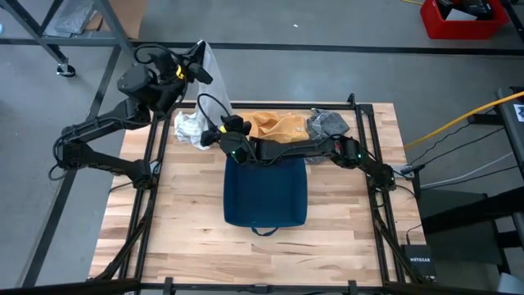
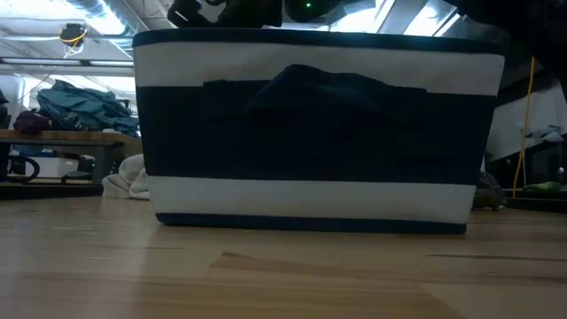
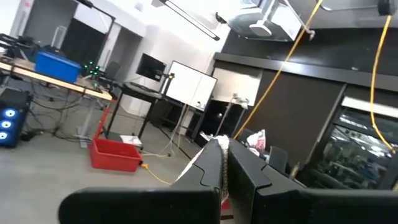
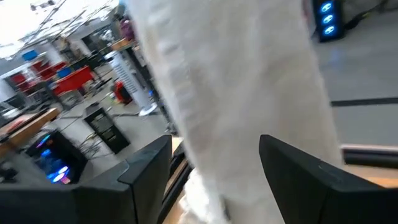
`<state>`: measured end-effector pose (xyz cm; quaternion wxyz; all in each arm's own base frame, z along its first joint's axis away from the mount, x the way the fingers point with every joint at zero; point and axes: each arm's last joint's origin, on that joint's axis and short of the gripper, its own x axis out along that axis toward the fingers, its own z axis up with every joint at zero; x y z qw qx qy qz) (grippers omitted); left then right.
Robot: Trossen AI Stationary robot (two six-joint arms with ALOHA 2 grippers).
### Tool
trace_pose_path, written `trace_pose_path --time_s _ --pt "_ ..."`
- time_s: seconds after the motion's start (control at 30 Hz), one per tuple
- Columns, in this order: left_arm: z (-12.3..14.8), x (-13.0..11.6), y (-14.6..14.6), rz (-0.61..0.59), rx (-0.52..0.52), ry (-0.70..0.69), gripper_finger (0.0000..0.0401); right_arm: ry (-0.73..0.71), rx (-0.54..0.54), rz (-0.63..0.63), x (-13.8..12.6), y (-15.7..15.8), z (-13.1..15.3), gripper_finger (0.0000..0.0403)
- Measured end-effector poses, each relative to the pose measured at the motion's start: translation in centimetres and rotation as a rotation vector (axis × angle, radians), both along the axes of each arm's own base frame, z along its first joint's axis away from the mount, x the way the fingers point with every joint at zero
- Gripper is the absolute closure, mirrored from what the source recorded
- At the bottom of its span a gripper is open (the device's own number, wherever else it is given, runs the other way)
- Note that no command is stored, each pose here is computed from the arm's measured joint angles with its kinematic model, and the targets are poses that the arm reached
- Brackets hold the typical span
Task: Fold towel
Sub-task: Fold the white towel
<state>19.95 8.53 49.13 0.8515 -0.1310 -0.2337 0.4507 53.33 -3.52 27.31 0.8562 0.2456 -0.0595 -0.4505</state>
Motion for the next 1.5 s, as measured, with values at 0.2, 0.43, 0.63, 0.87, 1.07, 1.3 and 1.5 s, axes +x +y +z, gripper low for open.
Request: trace_pose_path --time_s 0.2,0.43,0.63,0.87,1.07,1.3,1.5 --pt "0.0 0.1 -0.4 0.004 0.038 0.062 0.0401 0.018 -0.016 -0.066 -0.2 -1.7 0.0 0.0155" --pt "0.2 -0.2 -0.5 0.027 0.061 0.096 0.0401 0.100 -0.023 -0.096 -0.6 -3.5 -0.6 0.0155" --pt "0.3 -0.5 -0.5 0.057 0.084 0.134 0.0401 0.124 -0.013 -0.120 -1.0 -6.2 -0.8 0.0155" --pt "0.3 -0.8 -0.4 0.165 0.110 0.236 0.0401 0.151 0.036 -0.055 -2.5 -10.6 0.4 0.0155" --pt "0.4 -1.3 0.3 0.270 0.133 0.322 0.0401 0.091 0.100 0.188 -3.0 -11.5 2.1 0.0155" --pt "0.4 -2.0 1.6 0.345 0.121 0.319 0.0401 0.093 0.100 0.344 -1.8 -6.6 2.3 0.0155" --pt "0.4 -2.1 1.8 0.341 0.097 0.265 0.0401 0.158 0.059 0.310 -0.4 -2.3 0.1 0.0155"
